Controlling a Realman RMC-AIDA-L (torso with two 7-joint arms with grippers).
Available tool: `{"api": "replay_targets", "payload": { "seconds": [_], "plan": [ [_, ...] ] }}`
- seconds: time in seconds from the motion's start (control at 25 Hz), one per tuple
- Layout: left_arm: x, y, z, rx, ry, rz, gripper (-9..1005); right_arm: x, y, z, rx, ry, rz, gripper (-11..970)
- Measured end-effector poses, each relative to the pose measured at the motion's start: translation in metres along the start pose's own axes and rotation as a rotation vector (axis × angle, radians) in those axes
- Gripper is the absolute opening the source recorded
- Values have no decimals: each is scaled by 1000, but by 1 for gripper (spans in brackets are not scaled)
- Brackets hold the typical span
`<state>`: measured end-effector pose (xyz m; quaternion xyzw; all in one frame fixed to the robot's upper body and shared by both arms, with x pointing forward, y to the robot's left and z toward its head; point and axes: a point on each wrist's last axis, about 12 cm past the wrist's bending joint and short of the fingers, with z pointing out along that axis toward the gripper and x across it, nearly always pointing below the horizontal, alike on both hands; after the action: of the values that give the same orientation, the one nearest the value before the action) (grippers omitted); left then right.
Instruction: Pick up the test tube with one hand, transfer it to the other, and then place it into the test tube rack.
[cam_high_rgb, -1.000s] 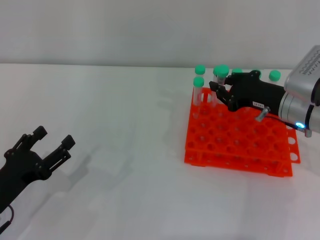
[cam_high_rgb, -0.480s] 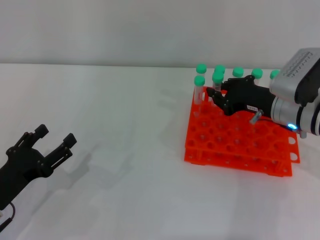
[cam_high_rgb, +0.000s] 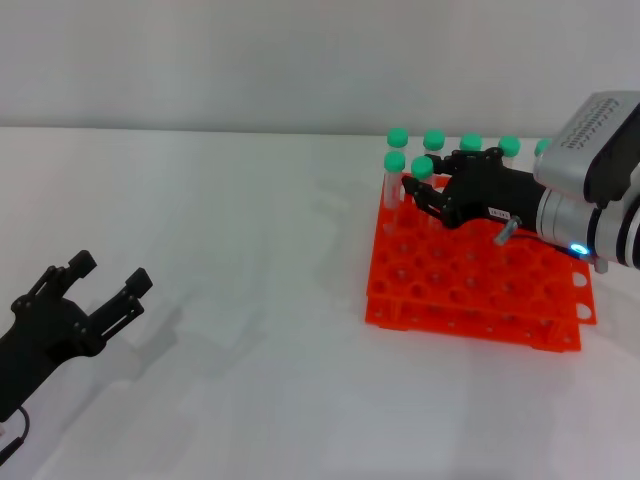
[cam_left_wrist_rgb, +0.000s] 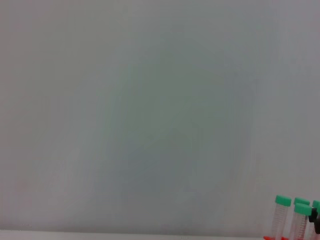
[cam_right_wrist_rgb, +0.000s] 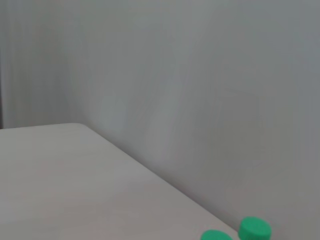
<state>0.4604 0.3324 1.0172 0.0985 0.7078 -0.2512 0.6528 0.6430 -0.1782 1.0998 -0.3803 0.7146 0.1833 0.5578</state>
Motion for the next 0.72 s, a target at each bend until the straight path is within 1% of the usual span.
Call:
{"api": "replay_targets", "payload": {
  "seconds": [0.04,0.24,0.36,0.48,0.72],
  "plan": [
    [0,0,0,0,0,0,892,0,0,0,0,-1,2,227],
    [0,0,0,0,0,0,893,1,3,-5,-21,-28,14,449],
    [0,0,1,0,-2,1,893,2,4,-14,-41,-71,30,511],
    [-2,1,2,-2,-10,4,893,5,7,-29,-55,-125,44,574],
    [-7,4,5,-22,-44,32,892,25,17,-80,-108,-255,89,574]
  ]
}}
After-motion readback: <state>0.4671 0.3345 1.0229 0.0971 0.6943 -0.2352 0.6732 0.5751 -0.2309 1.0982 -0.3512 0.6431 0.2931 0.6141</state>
